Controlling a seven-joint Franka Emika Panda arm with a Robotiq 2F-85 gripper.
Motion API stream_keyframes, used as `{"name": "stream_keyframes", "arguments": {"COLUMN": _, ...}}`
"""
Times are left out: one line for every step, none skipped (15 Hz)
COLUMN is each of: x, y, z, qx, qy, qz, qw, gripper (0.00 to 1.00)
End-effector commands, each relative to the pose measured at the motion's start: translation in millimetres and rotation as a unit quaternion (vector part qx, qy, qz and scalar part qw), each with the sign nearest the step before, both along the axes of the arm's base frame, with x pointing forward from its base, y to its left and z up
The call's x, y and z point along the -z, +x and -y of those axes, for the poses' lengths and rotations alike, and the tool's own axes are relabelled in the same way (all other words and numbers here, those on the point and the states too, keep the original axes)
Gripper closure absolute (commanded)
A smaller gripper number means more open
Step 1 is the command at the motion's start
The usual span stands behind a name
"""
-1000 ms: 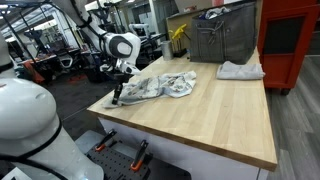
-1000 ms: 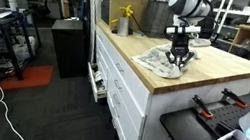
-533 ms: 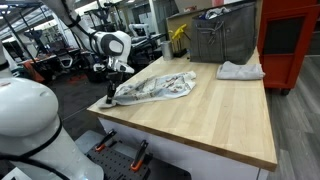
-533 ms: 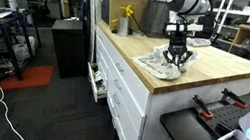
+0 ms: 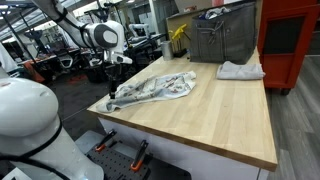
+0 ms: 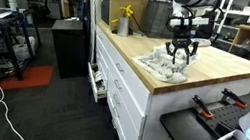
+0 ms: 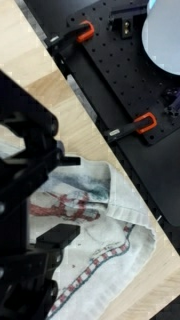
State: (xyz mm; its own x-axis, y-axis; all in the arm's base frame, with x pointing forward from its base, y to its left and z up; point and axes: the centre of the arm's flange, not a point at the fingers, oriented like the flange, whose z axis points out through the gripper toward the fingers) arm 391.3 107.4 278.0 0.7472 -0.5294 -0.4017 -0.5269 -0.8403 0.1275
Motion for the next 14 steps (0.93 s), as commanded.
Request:
{"name": "stream_keyframes", "arguments": {"x": -71.4, "y": -15.9, "z": 41.6, "qx": 0.030, "qy": -0.038, "qz": 0.082, "qw": 0.9955, "gripper": 0.08}}
{"name": "stream_keyframes", "arguments": {"x": -88.7, "y": -10.5, "z": 52.9, "qx": 0.041, "qy": -0.047, "qz": 0.102, "qw": 0.9928, "gripper": 0.01}}
{"name": "stream_keyframes", "arguments": {"x": -105.8, "y": -4.3, "z": 65.3, "qx": 0.055, "qy": -0.052, "qz": 0.125, "qw": 0.9893, "gripper": 0.00}}
{"name": "stream_keyframes", "arguments": {"x": -118.8, "y": 1.2, "z": 73.3, "qx": 0.069, "qy": -0.057, "qz": 0.149, "qw": 0.9847, "gripper": 0.00}}
{"name": "stream_keyframes", "arguments": {"x": -131.1, "y": 6.4, "z": 82.6, "qx": 0.085, "qy": -0.062, "qz": 0.171, "qw": 0.9797, "gripper": 0.00}}
{"name": "stream_keyframes", "arguments": {"x": -144.0, "y": 12.7, "z": 94.3, "qx": 0.100, "qy": -0.066, "qz": 0.186, "qw": 0.9752, "gripper": 0.00}}
{"name": "stream_keyframes", "arguments": {"x": -149.9, "y": 16.7, "z": 101.5, "qx": 0.119, "qy": -0.072, "qz": 0.200, "qw": 0.9699, "gripper": 0.00}}
{"name": "stream_keyframes", "arguments": {"x": -159.5, "y": 24.6, "z": 114.5, "qx": 0.143, "qy": -0.069, "qz": 0.207, "qw": 0.9653, "gripper": 0.00}}
{"name": "stream_keyframes", "arguments": {"x": -165.8, "y": 24.4, "z": 117.8, "qx": 0.167, "qy": -0.070, "qz": 0.213, "qw": 0.9600, "gripper": 0.00}}
{"name": "stream_keyframes", "arguments": {"x": -170.5, "y": 30.5, "z": 126.4, "qx": 0.191, "qy": -0.067, "qz": 0.210, "qw": 0.9564, "gripper": 0.00}}
{"name": "stream_keyframes", "arguments": {"x": -169.3, "y": 40.4, "z": 134.7, "qx": 0.216, "qy": -0.068, "qz": 0.208, "qw": 0.9515, "gripper": 0.05}}
{"name": "stream_keyframes", "arguments": {"x": -164.8, "y": 51.8, "z": 142.7, "qx": 0.241, "qy": -0.072, "qz": 0.209, "qw": 0.9450, "gripper": 0.26}}
{"name": "stream_keyframes", "arguments": {"x": -162.6, "y": 61.7, "z": 149.4, "qx": 0.264, "qy": -0.071, "qz": 0.207, "qw": 0.9394, "gripper": 0.29}}
{"name": "stream_keyframes", "arguments": {"x": -161.1, "y": 66.8, "z": 152.5, "qx": 0.287, "qy": -0.078, "qz": 0.214, "qw": 0.9305, "gripper": 0.31}}
